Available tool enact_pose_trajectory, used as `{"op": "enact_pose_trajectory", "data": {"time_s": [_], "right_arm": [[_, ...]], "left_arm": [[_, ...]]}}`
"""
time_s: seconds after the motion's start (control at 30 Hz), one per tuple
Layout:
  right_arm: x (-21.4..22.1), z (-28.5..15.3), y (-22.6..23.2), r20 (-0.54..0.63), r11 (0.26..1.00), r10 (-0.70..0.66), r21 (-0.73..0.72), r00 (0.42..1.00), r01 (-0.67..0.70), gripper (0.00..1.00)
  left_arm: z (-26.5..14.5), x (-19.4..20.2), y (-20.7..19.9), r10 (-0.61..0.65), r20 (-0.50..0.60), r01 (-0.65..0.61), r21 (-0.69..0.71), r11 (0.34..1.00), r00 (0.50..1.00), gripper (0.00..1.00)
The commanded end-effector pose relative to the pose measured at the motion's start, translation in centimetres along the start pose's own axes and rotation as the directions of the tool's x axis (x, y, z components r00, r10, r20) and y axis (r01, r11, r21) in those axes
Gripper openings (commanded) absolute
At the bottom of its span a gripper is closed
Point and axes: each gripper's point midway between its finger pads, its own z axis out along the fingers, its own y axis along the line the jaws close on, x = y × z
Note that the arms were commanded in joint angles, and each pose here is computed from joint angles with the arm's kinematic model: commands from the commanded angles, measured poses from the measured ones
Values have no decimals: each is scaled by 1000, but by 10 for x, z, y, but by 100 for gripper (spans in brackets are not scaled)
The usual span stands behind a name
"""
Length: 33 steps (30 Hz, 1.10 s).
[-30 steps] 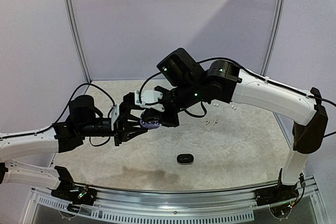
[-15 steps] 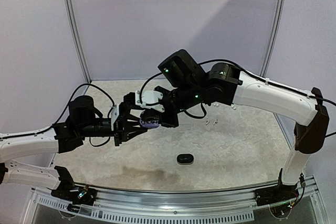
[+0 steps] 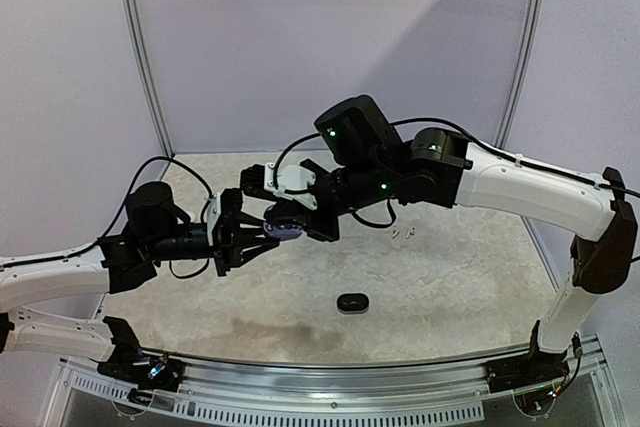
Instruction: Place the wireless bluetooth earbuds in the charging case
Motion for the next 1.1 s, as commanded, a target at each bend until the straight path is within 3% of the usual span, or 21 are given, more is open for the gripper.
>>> {"op": "enact_pose_trajectory", "data": {"time_s": [0.0,0.57,0.77,1.07], "right_arm": [[-4,-3,-6,28,999,25,27,999,-26,8],[-6,-31,-6,11,998,47,43,999,-47,20],[6,-31,-3,-37,997,65,42,997,-64,13],[16,-28,-4,-62,995,83,64,995,-79,10]], "left_arm": [[-4,-27,-3,32,97,-33,12,999,995,0],[-3,-21,-4,32,76,-33,16,999,997,0],[-3,-20,-2,33,73,-34,11,999,997,0],[-2,-20,-2,34,71,-35,13,999,997,0]]}}
